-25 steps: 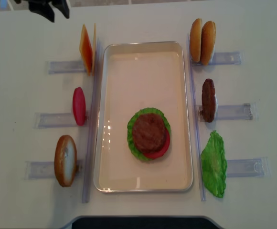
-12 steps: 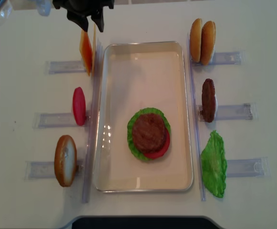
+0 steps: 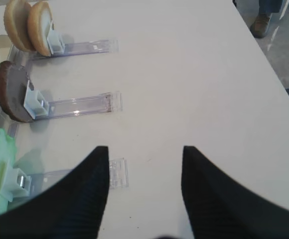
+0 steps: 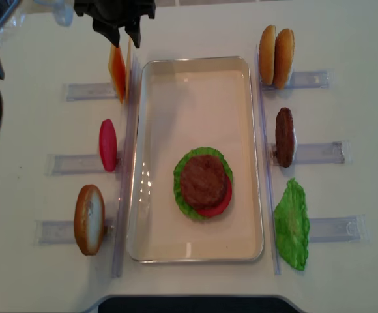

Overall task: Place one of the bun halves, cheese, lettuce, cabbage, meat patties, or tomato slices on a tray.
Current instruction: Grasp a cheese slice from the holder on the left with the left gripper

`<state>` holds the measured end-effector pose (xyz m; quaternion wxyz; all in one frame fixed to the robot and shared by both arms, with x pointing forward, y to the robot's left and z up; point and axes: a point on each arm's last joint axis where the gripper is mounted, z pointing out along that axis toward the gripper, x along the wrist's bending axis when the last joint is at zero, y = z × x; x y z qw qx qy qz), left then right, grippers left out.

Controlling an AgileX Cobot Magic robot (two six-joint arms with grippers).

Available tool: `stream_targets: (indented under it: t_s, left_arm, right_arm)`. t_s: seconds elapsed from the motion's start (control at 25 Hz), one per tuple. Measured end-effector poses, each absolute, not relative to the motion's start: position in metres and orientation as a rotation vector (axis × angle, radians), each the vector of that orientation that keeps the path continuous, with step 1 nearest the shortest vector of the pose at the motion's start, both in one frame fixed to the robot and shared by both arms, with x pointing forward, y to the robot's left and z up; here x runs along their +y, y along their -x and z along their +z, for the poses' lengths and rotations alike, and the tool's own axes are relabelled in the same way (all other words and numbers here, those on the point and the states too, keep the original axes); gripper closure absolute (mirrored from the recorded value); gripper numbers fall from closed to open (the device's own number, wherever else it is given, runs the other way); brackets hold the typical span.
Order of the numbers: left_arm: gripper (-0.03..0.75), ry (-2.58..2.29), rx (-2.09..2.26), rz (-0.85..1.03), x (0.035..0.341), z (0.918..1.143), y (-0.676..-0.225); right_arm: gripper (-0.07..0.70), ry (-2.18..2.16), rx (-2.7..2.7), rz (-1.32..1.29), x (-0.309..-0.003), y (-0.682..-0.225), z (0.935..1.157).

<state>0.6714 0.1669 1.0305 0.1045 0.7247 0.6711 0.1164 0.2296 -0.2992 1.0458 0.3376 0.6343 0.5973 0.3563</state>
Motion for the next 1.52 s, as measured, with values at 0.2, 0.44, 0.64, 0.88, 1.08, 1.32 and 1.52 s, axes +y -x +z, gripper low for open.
stream_targets:
  t_s: [0.2,0.44,0.64,0.88,1.08,1.32,1.52]
  left_arm:
    - [0.335,-2.152,1.987,0.345,0.167,1.021,-0.675]
    - [0.335,-2.180,2.004,0.342,0.166,1.005,-0.679]
    - [0.335,-2.193,2.015,0.360,0.167,0.997,-0.682]
    - [0.335,-2.202,2.020,0.382,0.168,0.994,-0.684]
    - [0.335,-2.203,2.020,0.385,0.168,0.994,-0.684]
    - [0.388,-2.212,2.030,0.378,0.169,0.993,-0.683]
    - [0.559,-2.236,2.029,0.386,0.170,0.993,-0.682]
  right_arm:
    - [0.279,-1.653,1.557,0.928,-0.299,-0.230,1.046]
    - [0.279,-1.653,1.557,0.928,-0.299,-0.230,1.046]
    - [0.279,-1.653,1.557,0.928,-0.299,-0.230,1.046]
    - [0.279,-1.653,1.557,0.928,-0.299,-0.230,1.046]
    - [0.279,-1.653,1.557,0.928,-0.299,-0.230,1.046]
    - [0.279,-1.653,1.557,0.928,-0.299,-0.230,1.046]
    - [0.279,-1.653,1.557,0.928,-0.299,-0.230,1.046]
